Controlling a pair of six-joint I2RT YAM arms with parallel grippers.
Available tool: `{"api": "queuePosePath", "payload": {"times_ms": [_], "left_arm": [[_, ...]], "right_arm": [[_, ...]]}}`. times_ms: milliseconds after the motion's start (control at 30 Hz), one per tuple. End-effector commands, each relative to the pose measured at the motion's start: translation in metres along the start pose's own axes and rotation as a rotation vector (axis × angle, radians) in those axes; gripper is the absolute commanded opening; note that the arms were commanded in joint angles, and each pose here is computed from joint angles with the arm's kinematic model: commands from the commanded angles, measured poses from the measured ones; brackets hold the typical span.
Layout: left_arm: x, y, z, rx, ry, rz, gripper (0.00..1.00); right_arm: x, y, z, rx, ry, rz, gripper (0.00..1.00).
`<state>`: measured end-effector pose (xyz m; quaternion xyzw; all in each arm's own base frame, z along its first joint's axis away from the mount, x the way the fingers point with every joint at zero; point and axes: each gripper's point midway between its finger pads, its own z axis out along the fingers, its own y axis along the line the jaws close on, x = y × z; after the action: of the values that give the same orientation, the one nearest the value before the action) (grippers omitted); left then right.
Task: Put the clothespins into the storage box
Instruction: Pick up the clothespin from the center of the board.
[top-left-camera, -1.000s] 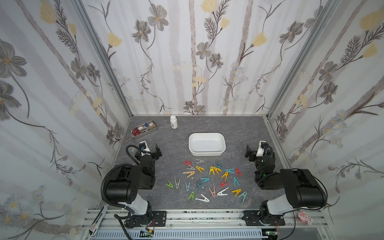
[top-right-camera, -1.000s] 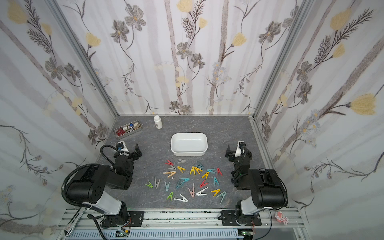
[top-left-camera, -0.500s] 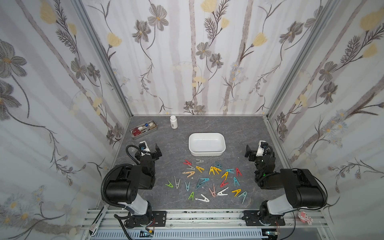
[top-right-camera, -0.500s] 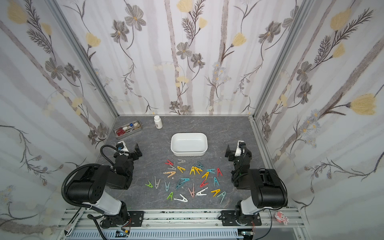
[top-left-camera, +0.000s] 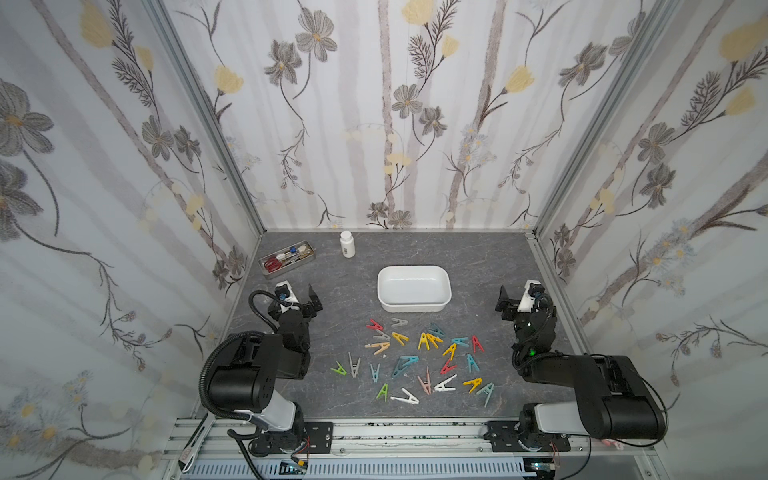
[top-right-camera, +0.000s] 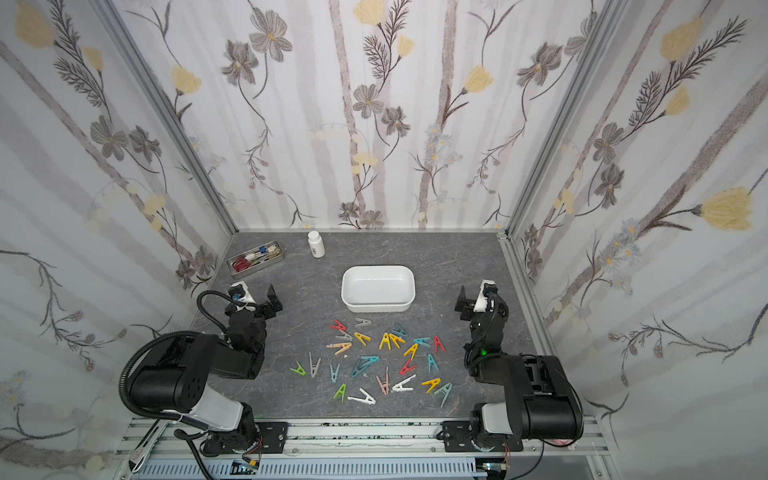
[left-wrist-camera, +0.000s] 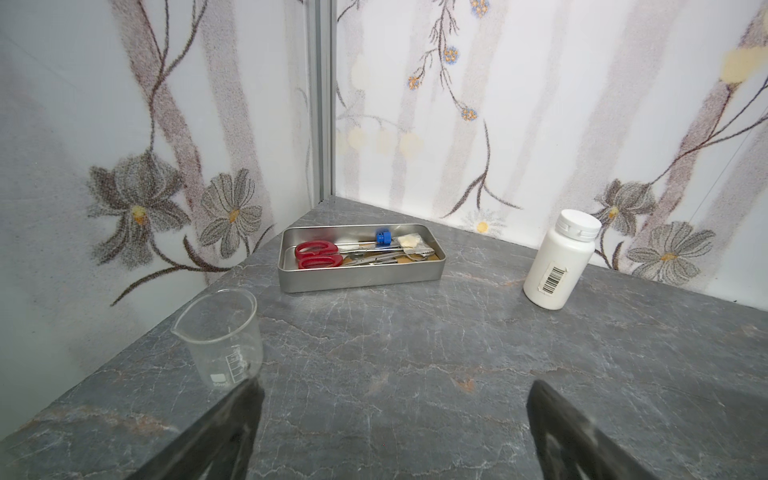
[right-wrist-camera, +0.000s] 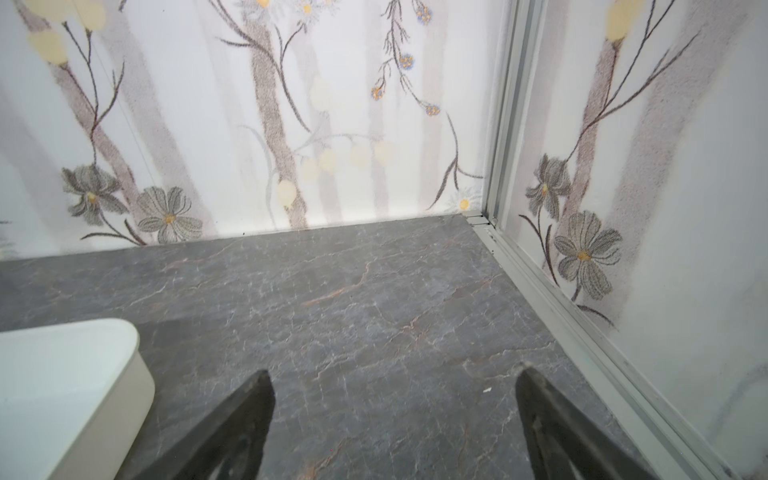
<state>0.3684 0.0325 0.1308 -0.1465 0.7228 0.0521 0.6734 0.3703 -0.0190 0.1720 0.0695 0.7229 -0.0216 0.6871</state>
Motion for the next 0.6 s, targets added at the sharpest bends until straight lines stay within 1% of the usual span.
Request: {"api": "queuePosePath", "payload": {"times_ms": [0,100,200,267,333,467,567], "left_arm": [[-0.010,0.000,-0.001,-0.007,-0.037,-0.006,1.00],[-0.011,-0.001,0.006,-0.026,-0.010,0.009,1.00],[-0.026,0.003,0.023,-0.084,0.059,-0.002,1.00],[-0.036,-0.004,0.027,-0.074,0.065,0.015,1.00],[-0.043,-0.003,0.030,-0.107,0.081,0.012,1.00],[-0.045,-0.009,0.028,-0.126,0.192,-0.009,1.00],[-0.049,-0.026,0.016,-0.090,0.246,-0.024,1.00]], "right_arm": [[0.008,-0.001,0.006,0.028,0.149,0.017,0.88],[-0.004,0.009,0.001,0.002,0.187,0.048,0.87],[-0.013,0.023,-0.010,-0.026,0.227,0.061,0.85],[-0.015,0.032,-0.020,-0.044,0.265,0.071,0.84],[-0.013,0.040,-0.029,-0.064,0.304,0.079,0.82],[-0.004,0.054,-0.053,-0.099,0.440,0.111,0.76],[0.008,0.067,-0.074,-0.142,0.549,0.125,0.69]]}}
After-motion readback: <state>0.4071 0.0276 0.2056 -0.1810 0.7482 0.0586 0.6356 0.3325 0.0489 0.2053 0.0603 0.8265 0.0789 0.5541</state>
